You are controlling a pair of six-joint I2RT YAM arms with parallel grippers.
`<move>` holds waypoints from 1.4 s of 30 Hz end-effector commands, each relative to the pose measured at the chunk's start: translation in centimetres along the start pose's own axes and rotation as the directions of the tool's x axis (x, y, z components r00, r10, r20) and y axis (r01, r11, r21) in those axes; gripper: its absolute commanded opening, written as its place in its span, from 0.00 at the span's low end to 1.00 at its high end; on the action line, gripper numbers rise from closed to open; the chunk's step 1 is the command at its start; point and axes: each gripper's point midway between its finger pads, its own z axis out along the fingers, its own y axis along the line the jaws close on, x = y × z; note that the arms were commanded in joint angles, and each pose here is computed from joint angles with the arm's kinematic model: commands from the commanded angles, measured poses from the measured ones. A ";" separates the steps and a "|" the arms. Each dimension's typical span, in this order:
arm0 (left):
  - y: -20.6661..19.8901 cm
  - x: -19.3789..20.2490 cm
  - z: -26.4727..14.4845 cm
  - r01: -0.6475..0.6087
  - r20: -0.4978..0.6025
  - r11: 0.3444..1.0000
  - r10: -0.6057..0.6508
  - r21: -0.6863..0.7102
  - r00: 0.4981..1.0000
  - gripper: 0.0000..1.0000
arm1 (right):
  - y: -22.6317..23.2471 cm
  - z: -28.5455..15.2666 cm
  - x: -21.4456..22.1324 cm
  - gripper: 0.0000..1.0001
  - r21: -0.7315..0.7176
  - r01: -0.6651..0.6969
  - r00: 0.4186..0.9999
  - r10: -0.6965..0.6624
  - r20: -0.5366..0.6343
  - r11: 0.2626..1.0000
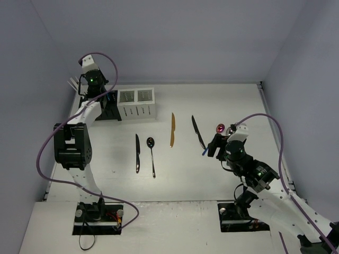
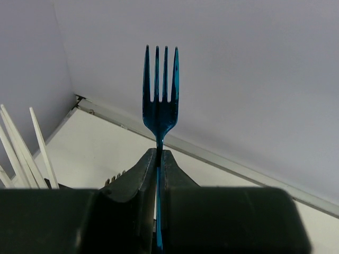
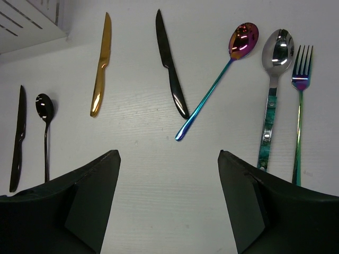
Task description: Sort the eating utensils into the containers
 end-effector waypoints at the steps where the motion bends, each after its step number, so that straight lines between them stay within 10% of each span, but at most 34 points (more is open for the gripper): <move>1: -0.7 -4.9 -0.4 0.061 0.151 0.997 -0.066 0.041 0.986 0.02 | -0.8 0.2 -2.4 0.72 0.071 -0.089 0.992 0.082 0.100 0.993; 12: -0.9 -4.7 -2.2 0.045 0.129 0.996 -0.055 0.083 0.990 0.21 | -2.6 1.2 -1.9 0.74 0.186 -0.134 0.989 0.120 0.085 0.973; 22: -2.3 -9.8 -10.0 0.058 0.157 0.979 -0.089 0.193 0.984 0.59 | -7.9 3.0 0.3 0.73 0.382 -0.160 0.980 0.194 -0.052 0.910; 32: -4.2 -2.2 -24.2 0.200 -0.425 0.920 -0.041 0.338 0.904 0.75 | -12.5 5.5 1.0 0.67 0.534 -0.144 0.951 0.266 -0.159 0.833; 42: -1.6 3.8 -30.8 0.140 -0.490 0.884 0.110 0.446 0.865 0.76 | -16.2 7.0 2.3 0.52 0.577 -0.155 0.923 0.326 -0.205 0.802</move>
